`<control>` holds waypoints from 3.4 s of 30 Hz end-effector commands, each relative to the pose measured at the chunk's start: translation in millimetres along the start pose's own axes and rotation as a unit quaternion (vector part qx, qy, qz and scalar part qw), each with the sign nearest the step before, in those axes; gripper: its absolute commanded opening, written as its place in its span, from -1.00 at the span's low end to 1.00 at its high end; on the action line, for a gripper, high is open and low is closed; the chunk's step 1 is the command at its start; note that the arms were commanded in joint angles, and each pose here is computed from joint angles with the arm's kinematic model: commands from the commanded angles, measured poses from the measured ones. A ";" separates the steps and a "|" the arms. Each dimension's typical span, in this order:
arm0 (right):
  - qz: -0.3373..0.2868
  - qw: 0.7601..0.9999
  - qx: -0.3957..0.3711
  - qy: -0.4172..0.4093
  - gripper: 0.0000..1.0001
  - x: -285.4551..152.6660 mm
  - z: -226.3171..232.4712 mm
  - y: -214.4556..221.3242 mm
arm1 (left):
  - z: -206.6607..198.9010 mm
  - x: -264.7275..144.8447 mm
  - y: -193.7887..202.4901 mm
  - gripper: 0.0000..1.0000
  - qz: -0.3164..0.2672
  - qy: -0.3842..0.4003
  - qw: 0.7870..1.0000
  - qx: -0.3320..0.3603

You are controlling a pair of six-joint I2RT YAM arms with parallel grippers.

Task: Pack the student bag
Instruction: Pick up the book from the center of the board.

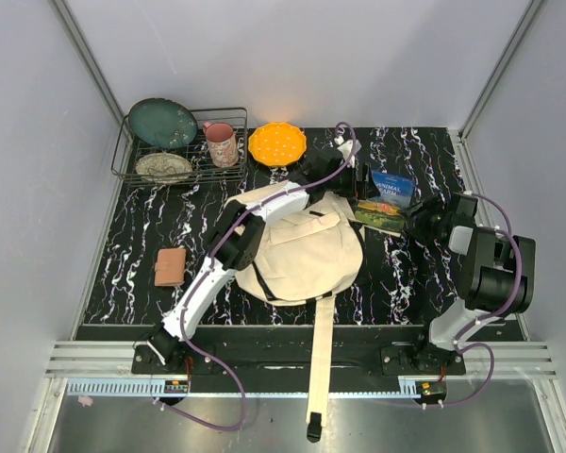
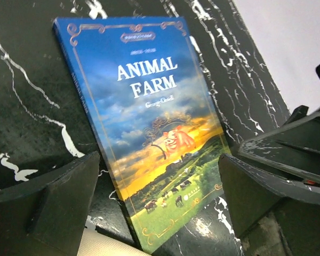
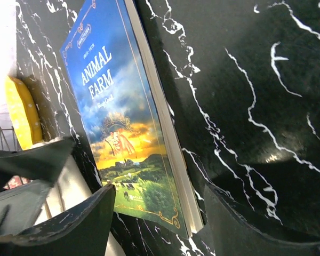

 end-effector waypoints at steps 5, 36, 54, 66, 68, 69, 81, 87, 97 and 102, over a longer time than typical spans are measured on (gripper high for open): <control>0.002 1.000 -0.004 -0.023 0.39 11.9 1.0 -2.7 | 23.2 19.3 17.7 0.92 0.021 -0.003 0.995 -0.093; 0.063 0.993 -0.066 -0.076 -0.29 24.4 32.8 14.7 | 6.7 25.8 42.0 0.17 0.081 0.079 0.989 -0.098; 0.039 0.992 -0.108 -0.059 -0.58 8.8 51.9 5.6 | 0.4 23.2 42.8 0.00 0.089 0.110 0.986 -0.088; 0.026 0.996 -0.086 -0.004 0.38 22.4 27.2 7.0 | 2.6 22.4 43.3 -0.04 0.091 0.117 0.984 -0.097; 0.025 0.995 -0.082 -0.040 0.33 23.6 35.8 8.2 | -4.2 21.9 41.4 -0.06 0.094 0.137 0.982 -0.093; 0.029 0.995 -0.076 -0.051 0.32 22.9 33.5 14.7 | -5.8 21.6 47.3 -0.09 0.107 0.152 0.978 -0.094; 0.029 0.979 -0.063 -0.192 -0.13 10.3 70.4 19.0 | -21.4 15.4 57.8 -0.22 0.128 0.191 0.970 -0.071; 0.036 0.977 -0.060 -0.202 -0.14 8.7 75.2 18.7 | -29.5 16.0 77.9 -0.31 0.156 0.208 0.963 -0.065; 0.048 0.988 -0.061 -0.131 -1.00 14.4 54.1 23.6 | -29.9 0.8 53.1 -0.39 0.113 0.188 0.973 -0.071; 0.012 0.988 -0.095 -0.122 -1.00 -15.2 68.9 10.9 | -55.9 -27.5 10.8 0.14 0.062 0.195 0.978 -0.039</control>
Point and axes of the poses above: each gripper's point midway between its finger pads, its own x axis out along the fingers, its own z axis along the line the jaws close on, y = z × x, the point moved 4 cm from there along -x, back along the fingers, and after that the axes turned 4 degrees about -x, right-handed, at the moved point
